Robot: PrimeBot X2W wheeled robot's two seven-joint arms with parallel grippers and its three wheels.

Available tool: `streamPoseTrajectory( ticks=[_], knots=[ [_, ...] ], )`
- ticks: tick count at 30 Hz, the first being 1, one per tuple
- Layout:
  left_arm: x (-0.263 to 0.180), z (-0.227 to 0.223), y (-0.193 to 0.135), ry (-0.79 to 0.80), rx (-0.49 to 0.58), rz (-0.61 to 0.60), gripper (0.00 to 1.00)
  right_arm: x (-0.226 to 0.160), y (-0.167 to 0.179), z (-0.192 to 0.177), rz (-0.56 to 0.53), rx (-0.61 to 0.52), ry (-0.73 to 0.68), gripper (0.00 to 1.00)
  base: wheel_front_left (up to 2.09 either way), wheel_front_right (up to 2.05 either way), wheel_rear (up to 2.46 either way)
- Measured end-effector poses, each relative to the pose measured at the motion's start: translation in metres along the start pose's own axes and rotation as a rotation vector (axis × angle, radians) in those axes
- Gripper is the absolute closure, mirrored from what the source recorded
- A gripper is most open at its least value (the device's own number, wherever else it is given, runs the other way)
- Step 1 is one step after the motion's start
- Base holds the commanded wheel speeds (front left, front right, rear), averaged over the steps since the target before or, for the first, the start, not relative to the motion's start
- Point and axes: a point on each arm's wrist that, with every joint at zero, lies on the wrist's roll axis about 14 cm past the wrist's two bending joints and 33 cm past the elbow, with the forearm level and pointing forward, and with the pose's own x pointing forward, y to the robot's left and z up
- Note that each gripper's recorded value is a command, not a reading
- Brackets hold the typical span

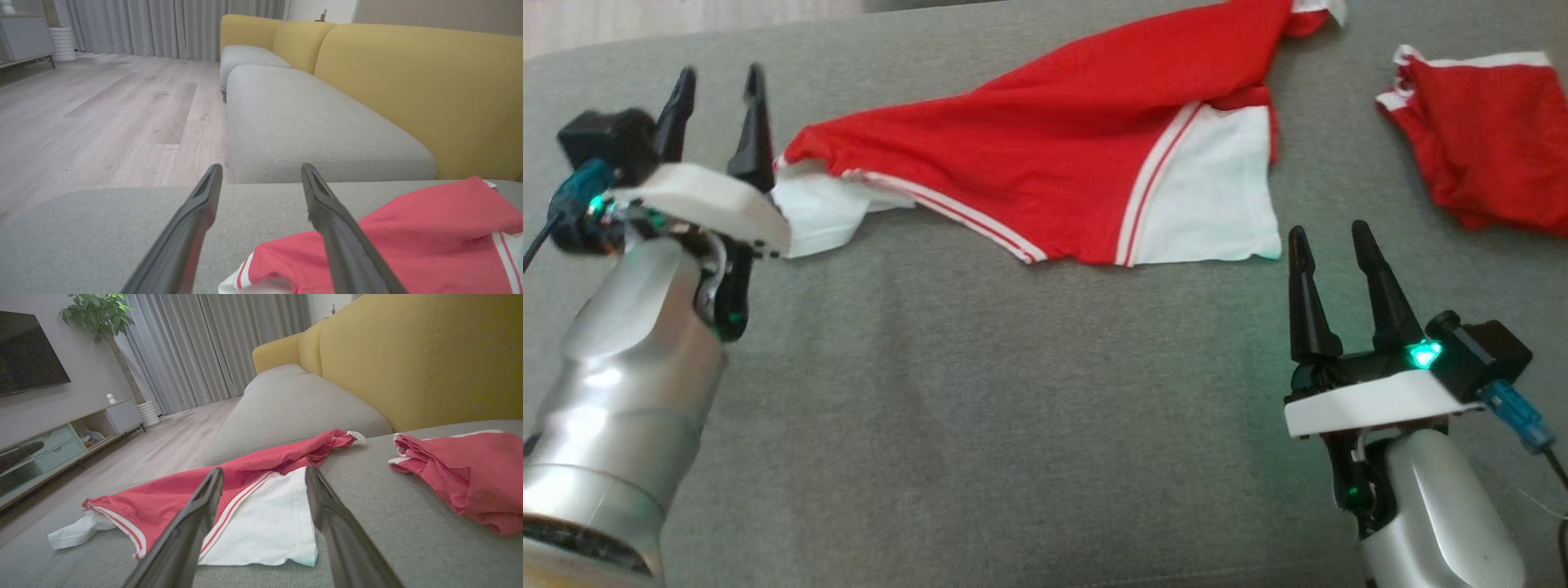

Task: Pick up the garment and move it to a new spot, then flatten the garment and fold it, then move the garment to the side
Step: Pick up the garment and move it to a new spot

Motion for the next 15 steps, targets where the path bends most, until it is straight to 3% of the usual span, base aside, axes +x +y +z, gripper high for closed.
streamPoseTrajectory(
  ticks=[8,15],
  knots=[
    [-0.026,0.052,-0.020,-0.176,0.141,-0.070,0.00,0.007,0.016,0.006,0.046,-0.011,-0.018,0.00,0.00,0.00,0.00],
    [-0.101,-0.002,-0.012,-0.136,0.190,0.029,0.00,0.009,0.029,0.016,0.081,-0.017,-0.046,0.00,0.00,0.00,0.00]
  ],
)
